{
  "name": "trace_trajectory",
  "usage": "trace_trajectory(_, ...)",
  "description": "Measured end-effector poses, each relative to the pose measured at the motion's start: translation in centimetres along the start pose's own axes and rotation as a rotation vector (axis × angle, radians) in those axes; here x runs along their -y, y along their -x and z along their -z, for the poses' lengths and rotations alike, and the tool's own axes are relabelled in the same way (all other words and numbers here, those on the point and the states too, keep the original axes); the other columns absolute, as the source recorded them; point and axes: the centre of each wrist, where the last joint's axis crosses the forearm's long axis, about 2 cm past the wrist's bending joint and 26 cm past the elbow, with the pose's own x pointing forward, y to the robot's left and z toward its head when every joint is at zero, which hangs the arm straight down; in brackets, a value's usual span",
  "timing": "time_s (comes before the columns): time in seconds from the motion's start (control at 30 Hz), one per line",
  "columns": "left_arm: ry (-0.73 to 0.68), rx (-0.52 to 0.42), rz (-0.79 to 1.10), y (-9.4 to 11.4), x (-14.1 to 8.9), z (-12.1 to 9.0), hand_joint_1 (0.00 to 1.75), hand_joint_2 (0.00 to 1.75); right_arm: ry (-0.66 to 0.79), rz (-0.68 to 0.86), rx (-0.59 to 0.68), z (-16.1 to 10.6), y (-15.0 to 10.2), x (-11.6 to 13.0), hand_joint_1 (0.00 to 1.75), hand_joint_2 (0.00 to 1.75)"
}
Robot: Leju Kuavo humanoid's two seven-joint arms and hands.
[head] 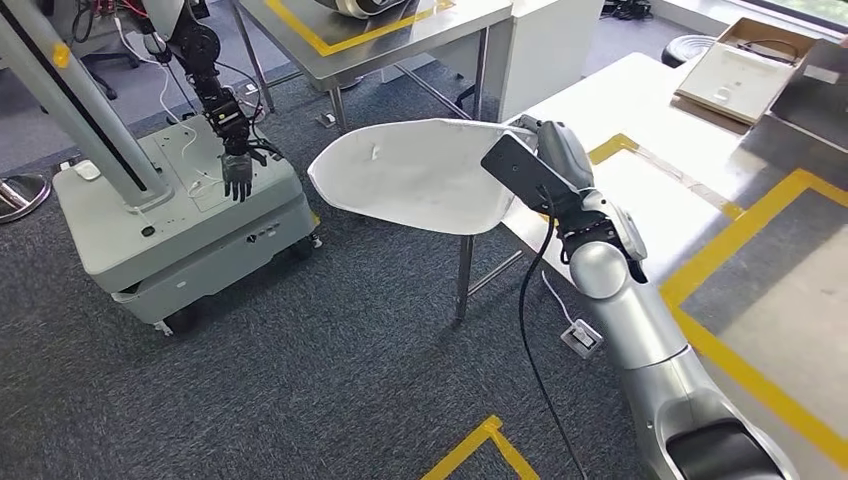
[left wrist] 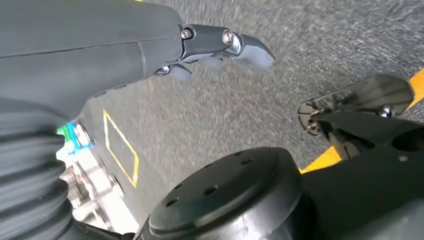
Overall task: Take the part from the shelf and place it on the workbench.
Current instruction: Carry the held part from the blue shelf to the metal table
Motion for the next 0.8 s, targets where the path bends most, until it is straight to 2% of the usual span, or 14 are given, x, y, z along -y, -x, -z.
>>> trace_trajectory(0.5, -0.007, -0.023, 0.026, 0.6, -0.3, -0.1, 0.00, 1.75, -0.021, 0.009, -0.076, -2.9, 0.4, -2.1, 1.75, 1.75)
trace_trajectory(0.8, -0.010, -0.026, 0.006, 1.2, -0.5, -0.1, 0.00, 1.75, -0.013, 0.006, -0.050, -1.9, 0.1, -1.1, 1.75, 1.75)
